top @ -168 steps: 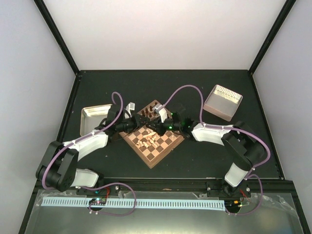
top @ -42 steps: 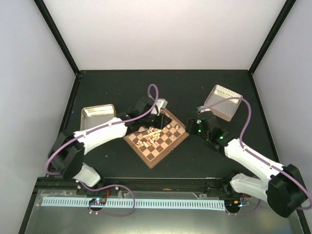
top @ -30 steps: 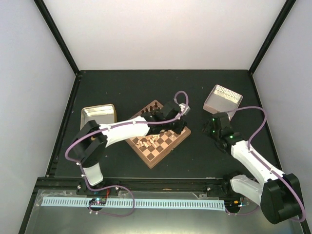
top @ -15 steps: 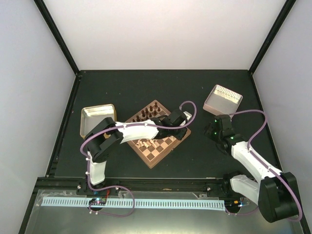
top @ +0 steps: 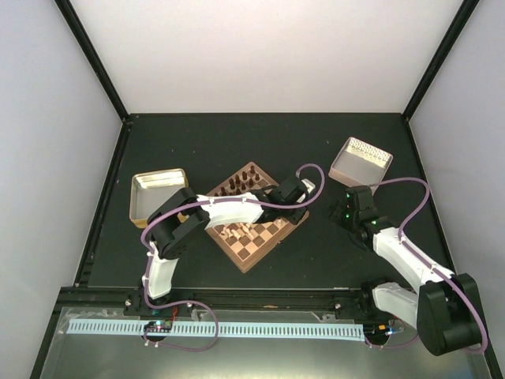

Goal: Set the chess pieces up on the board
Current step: Place the chess piece on the chessboard, then pick up the chess piece from the chessboard.

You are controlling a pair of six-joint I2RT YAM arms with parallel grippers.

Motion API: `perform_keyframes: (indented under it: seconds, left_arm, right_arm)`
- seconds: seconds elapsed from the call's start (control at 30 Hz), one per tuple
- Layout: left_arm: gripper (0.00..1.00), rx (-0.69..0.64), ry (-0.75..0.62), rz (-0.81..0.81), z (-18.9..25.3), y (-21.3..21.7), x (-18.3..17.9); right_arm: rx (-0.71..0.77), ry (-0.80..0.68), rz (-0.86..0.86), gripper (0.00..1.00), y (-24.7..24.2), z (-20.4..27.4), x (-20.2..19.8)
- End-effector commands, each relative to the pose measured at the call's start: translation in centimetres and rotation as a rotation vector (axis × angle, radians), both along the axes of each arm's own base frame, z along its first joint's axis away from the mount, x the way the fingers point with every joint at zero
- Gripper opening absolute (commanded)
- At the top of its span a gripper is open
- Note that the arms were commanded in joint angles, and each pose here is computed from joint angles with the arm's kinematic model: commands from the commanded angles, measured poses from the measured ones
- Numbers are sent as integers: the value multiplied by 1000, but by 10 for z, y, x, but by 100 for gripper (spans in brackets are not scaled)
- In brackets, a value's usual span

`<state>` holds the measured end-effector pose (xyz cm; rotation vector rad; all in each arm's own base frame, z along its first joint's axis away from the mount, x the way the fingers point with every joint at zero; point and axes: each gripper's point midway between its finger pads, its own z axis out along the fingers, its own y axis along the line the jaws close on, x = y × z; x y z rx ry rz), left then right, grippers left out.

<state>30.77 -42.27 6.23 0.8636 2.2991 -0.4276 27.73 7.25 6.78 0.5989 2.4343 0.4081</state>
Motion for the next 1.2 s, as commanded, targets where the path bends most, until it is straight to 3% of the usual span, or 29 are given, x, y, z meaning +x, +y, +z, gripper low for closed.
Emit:
perform_keyframes:
  seconds: [0.0,0.27,0.67,0.97,1.17]
  left_arm:
    - [8,-2,-55,14,11,-5,14]
    - [27,-14,-39,5,13,-5,9]
    - [42,-172,-56,55,85,3,23]
    - [43,-303,-4,222,120,63,34]
    - [43,-325,55,358,115,121,33]
  right_arm:
    - [14,-9,-4,58,0,0,2]
    - [27,-9,8,58,4,-1,4]
    - [47,-66,141,58,21,18,9]
    - [52,-109,338,58,50,43,22]
    - [-42,-81,449,57,84,51,30]
